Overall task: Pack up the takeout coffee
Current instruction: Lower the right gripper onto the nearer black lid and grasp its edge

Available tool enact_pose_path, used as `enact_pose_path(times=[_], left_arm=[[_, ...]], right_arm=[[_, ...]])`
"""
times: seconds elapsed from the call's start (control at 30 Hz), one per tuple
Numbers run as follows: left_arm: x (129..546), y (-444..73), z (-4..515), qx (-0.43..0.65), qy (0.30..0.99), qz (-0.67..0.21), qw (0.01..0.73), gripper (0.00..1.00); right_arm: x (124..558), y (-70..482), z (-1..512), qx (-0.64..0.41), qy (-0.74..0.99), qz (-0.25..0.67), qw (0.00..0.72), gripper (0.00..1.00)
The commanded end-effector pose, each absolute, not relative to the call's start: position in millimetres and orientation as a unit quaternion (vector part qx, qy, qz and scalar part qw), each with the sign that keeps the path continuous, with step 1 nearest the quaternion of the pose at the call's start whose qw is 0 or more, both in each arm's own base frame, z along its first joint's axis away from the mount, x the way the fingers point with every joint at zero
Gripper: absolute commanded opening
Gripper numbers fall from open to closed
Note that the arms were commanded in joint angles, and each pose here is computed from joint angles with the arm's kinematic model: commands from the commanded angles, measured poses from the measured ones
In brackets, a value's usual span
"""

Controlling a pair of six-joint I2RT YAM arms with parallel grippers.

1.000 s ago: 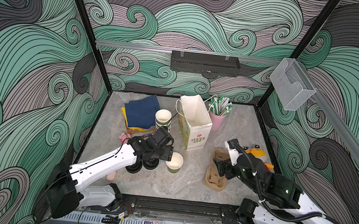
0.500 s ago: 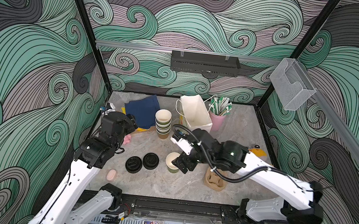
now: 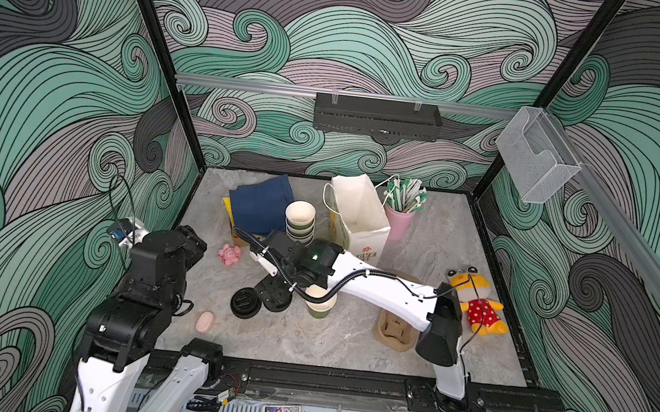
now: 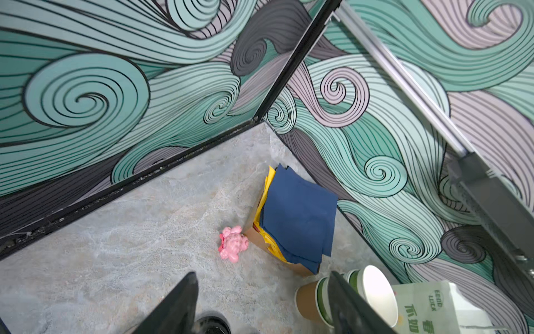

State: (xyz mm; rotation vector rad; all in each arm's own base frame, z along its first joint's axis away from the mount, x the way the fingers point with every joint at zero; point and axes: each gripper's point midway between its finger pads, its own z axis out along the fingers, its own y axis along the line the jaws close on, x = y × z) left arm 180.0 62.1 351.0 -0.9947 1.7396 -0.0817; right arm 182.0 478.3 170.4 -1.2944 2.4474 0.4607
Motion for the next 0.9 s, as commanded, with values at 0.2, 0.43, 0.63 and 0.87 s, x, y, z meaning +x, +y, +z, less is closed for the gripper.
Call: enact_pose_path(times=[0.2, 0.43, 0.63, 0.87], left_arm=[[149, 79, 341, -0.444, 0.732, 0.015, 0.517, 0.65], [150, 76, 338, -0.434, 0.74, 0.011, 0.513, 0.66], [156, 70, 333, -0.429, 0.748, -0.001, 0.507, 0.66], [160, 66, 333, -0.422, 0.752, -0.011, 0.507, 0.66]], right_arm=[[185, 478, 121, -0.407, 0.905, 0.094, 0.088, 0.9], [199, 472, 93, -0.361, 0.928, 0.064, 0.071, 0.88], [206, 476, 79, -0.351, 0.932, 0.059, 0.069, 0.9], [218, 474, 68, -0.334, 0.938, 0.041, 0.078, 0.87]])
